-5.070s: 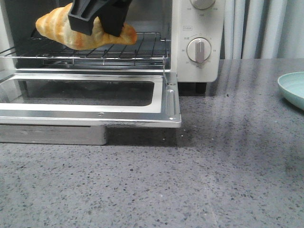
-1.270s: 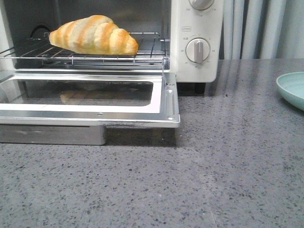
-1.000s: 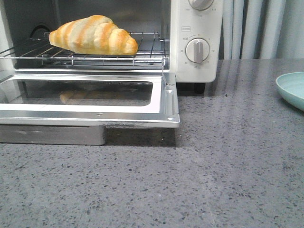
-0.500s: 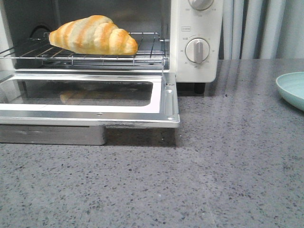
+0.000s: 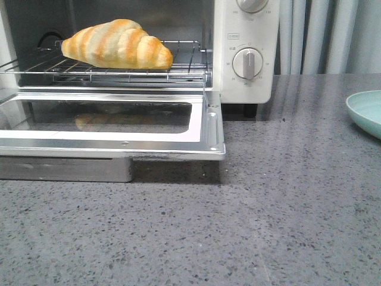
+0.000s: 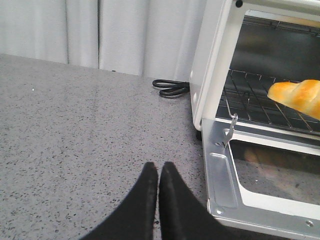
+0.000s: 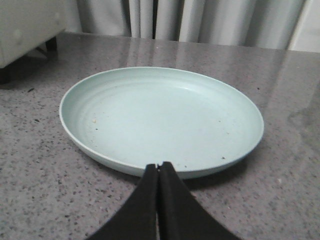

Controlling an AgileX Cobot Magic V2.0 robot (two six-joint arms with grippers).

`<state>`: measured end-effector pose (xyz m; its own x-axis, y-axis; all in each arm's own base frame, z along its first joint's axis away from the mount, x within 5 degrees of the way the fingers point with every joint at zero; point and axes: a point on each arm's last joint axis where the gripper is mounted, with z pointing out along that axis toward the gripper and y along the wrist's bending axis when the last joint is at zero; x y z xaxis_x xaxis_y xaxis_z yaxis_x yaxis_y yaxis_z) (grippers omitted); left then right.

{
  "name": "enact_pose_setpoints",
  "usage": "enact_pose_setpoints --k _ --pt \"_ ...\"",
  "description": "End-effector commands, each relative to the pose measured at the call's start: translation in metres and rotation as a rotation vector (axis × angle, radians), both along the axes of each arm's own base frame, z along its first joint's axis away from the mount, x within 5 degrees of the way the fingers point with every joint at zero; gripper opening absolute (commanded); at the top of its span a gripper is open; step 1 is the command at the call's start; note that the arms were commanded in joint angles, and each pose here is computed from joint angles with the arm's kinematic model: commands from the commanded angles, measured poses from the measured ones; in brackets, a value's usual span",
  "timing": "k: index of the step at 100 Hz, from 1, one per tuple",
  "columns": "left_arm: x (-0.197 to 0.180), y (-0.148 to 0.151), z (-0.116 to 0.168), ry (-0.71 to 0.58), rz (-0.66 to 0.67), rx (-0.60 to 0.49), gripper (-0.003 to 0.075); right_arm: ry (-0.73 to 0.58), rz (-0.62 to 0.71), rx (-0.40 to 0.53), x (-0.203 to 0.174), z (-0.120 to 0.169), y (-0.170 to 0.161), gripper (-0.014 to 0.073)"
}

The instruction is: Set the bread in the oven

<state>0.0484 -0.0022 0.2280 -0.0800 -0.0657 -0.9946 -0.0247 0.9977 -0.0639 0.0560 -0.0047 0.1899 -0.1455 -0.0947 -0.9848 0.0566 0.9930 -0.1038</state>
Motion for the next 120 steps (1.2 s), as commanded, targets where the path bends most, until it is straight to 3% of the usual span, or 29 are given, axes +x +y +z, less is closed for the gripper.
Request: enact_pose_setpoints --k 1,41,120 --pt "-0.0045 0.0011 0.0175 -0.13 0.017 -0.008 -0.0021 -0.011 -0.026 -0.009 -0.001 -0.0026 -0.0014 -0.0076" --pt "-0.0045 0.0011 0.0175 -0.13 0.017 -0.008 -0.0021 0.079 -0.046 -0.002 -0.0035 -0.0112 -0.0026 -0.0076" --pt "-0.0045 0.0011 0.0175 -0.13 0.017 -0.008 -0.0021 0.077 -0.047 -0.002 -0.0035 -0.011 -0.0027 -0.0076"
